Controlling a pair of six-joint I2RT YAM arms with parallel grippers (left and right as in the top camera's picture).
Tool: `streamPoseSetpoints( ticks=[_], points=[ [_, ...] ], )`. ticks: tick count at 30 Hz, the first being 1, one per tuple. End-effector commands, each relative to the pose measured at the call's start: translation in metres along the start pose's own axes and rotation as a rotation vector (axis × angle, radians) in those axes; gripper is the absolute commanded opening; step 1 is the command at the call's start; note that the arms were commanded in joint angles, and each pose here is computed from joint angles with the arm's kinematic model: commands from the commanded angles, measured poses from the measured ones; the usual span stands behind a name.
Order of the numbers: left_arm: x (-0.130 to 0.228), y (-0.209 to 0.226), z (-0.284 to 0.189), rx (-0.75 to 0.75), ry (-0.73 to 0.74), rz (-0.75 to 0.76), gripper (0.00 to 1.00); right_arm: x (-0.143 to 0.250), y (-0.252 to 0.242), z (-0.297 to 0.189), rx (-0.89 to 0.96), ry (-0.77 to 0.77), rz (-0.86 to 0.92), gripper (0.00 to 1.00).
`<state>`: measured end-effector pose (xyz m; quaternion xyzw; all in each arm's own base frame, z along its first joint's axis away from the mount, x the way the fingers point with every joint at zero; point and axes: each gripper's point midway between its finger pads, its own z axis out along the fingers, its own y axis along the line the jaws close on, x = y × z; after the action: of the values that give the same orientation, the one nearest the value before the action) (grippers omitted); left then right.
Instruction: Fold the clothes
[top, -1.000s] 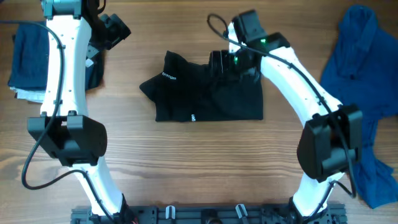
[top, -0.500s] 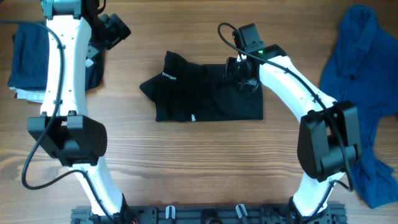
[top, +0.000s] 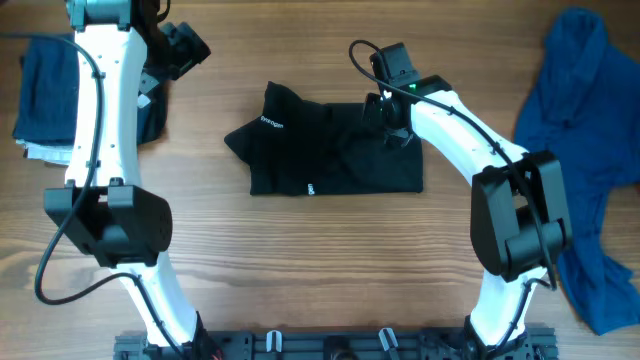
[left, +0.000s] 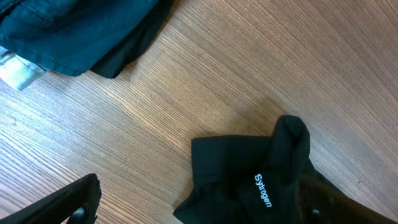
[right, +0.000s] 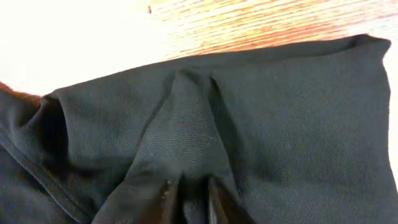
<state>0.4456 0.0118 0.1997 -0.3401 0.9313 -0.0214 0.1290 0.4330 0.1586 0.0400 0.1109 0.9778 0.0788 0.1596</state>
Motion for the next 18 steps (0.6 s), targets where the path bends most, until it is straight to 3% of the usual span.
streamPoseSetpoints(
  ticks=[1,5,11,12,13,14,16,18],
  points=[
    [-0.005,0.001,-0.011,0.023,-0.021,0.001,1.00,0.003,-0.007,0.008,0.029,0.005,0.003,0.04],
    [-0.005,0.001,-0.011,0.021,-0.024,0.001,1.00,-0.010,0.006,0.007,-0.032,-0.041,-0.012,0.04],
    [-0.008,-0.001,-0.011,0.030,-0.035,0.000,1.00,-0.055,0.068,-0.009,-0.313,-0.220,-0.051,0.04],
    [-0.008,-0.001,-0.011,0.031,-0.037,0.000,1.00,-0.058,0.072,-0.011,-0.328,-0.236,-0.045,0.12],
    [-0.008,-0.001,-0.011,0.031,-0.037,0.001,1.00,-0.060,0.075,-0.012,-0.336,-0.243,-0.034,0.49],
    [-0.008,-0.001,-0.011,0.031,-0.037,0.000,1.00,-0.060,0.076,-0.013,-0.337,-0.244,-0.036,0.72],
    [-0.009,-0.001,-0.011,0.031,-0.038,0.001,1.00,-0.056,0.076,-0.012,-0.340,-0.226,-0.041,0.90],
    [-0.009,-0.002,-0.011,0.032,-0.038,0.000,1.00,-0.048,0.082,-0.013,-0.382,-0.187,-0.081,0.96]
  ],
)
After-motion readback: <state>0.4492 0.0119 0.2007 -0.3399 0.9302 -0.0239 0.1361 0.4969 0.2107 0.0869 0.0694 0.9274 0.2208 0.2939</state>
